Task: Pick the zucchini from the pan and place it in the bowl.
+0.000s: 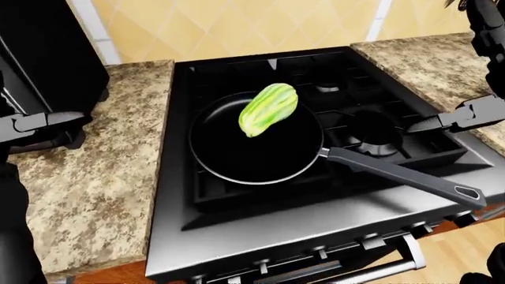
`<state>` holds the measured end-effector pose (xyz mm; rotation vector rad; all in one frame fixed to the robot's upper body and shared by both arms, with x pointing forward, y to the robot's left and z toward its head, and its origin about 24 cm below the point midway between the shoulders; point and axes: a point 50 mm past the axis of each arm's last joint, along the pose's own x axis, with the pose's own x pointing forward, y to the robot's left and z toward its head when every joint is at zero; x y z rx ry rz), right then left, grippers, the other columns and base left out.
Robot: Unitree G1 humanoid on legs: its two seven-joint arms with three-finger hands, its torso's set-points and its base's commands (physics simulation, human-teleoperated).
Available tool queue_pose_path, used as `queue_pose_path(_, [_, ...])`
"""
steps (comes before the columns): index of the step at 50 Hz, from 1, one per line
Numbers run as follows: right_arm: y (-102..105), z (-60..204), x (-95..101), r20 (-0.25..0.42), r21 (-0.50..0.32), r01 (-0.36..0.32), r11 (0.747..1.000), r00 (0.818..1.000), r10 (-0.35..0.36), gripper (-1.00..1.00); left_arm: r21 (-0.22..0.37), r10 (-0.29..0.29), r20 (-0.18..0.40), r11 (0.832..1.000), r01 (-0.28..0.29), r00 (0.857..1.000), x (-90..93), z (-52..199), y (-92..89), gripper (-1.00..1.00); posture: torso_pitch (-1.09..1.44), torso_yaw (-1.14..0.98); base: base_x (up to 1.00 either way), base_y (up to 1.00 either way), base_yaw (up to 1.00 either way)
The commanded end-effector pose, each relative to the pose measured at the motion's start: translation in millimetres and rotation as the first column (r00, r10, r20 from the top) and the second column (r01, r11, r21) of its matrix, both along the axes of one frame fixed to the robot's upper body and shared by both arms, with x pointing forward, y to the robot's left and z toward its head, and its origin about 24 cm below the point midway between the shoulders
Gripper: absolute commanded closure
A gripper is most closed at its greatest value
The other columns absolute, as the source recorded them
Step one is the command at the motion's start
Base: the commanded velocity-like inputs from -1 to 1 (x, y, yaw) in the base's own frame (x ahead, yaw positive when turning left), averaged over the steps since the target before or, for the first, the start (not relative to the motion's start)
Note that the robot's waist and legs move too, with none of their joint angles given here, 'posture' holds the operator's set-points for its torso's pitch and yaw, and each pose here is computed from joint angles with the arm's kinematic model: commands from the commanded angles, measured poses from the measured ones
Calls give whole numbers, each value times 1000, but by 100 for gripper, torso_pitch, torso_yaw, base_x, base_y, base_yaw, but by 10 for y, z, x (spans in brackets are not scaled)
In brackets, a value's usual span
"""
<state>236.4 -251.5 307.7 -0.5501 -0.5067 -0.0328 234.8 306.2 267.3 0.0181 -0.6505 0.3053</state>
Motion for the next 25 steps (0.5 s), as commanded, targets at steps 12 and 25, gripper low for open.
queue_pose_path(12, [213,332,69,-34,-159,-93,983,995,89,-100,67,17,58,998,-21,998,-46,124,-30,-100,0,0,0,0,0])
queue_pose_path(25, [426,666,484,-128,-322,-181,929,981,146,-100,59,-13,60,998,10,998,-66,129,-54,-100,0,0,0,0,0])
